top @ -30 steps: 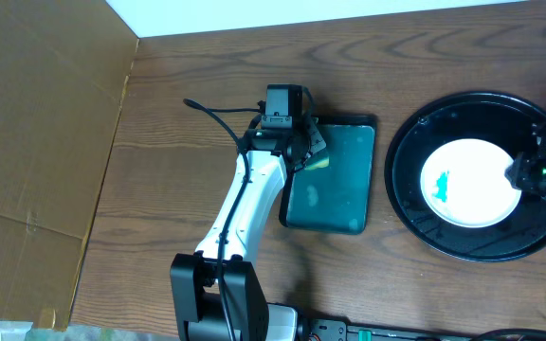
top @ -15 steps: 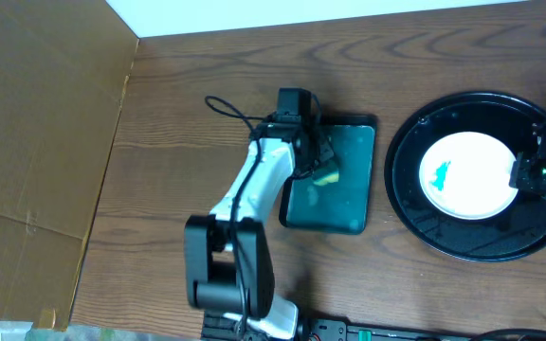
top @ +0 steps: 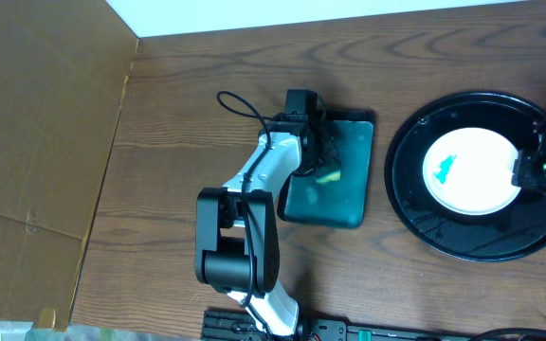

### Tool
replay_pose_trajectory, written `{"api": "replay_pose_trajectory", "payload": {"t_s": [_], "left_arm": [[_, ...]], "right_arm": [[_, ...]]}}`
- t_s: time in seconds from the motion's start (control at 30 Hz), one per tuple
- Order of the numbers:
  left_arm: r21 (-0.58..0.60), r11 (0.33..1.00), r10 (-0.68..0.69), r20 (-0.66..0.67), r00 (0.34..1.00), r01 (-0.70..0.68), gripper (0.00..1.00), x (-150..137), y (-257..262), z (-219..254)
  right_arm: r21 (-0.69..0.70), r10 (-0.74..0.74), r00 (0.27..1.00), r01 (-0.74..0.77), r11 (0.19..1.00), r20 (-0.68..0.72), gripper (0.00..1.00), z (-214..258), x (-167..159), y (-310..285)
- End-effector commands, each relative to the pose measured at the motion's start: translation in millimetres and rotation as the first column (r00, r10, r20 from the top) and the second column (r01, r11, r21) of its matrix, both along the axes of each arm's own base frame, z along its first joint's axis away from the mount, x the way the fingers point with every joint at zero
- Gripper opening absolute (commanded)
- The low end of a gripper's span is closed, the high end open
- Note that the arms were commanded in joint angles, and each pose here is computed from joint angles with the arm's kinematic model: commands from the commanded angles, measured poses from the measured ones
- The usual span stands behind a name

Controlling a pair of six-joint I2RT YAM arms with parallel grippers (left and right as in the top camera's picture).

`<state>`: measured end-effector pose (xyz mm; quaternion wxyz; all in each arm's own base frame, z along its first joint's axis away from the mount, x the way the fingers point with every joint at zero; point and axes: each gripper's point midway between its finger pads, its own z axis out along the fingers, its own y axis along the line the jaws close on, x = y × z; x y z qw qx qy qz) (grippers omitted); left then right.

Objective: Clean dirty plates on tray and stack at the side
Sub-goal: 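Dip the sponge into the soapy water tray with the left gripper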

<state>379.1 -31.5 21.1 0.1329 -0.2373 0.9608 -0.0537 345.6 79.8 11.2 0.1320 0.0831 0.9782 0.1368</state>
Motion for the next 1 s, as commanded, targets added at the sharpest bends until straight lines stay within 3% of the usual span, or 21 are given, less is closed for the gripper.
{"api": "replay_pose_trajectory", "payload": {"t_s": [0.0, 0.13, 0.33, 0.5, 0.73, 0.87, 0.97], "left_arm": [[0.09, 0.996, -0.012, 0.06, 0.998, 0.007, 0.07, 8, 14, 16], [0.11, 0.991, -0.087, 0.098, 0.991, 0.076, 0.07, 12, 7, 29], [0.119, 0.983, -0.146, 0.033, 0.989, 0.141, 0.07, 0, -13, 13], [0.24, 0.96, -0.151, -0.004, 0.989, 0.147, 0.07, -2, -6, 1], [0.325, 0.934, -0.129, -0.087, 0.988, 0.15, 0.07, -9, 9, -26], [0.326, 0.932, -0.128, -0.112, 0.985, 0.158, 0.07, -12, 9, -35], [0.325, 0.932, -0.128, -0.107, 0.986, 0.157, 0.07, -11, 9, -34]], "right_arm": [[-0.147, 0.05, 0.997, -0.04, 0.988, 0.065, 0.05, 18, 23, -16], [-0.179, 0.081, 0.994, -0.068, 0.981, 0.067, 0.06, 19, 23, -14], [-0.18, 0.135, 0.989, -0.124, 0.976, 0.054, 0.04, 14, 18, 6], [-0.181, 0.163, 0.985, -0.151, 0.972, 0.052, 0.05, 14, 15, 16], [-0.204, 0.147, 0.988, -0.134, 0.97, 0.047, 0.28, 13, 15, 10], [-0.219, 0.135, 0.99, -0.122, 0.968, 0.044, 0.36, 12, 15, 5], [-0.219, 0.108, 0.994, -0.1, 0.971, 0.024, 0.36, 11, 12, 0]]}}
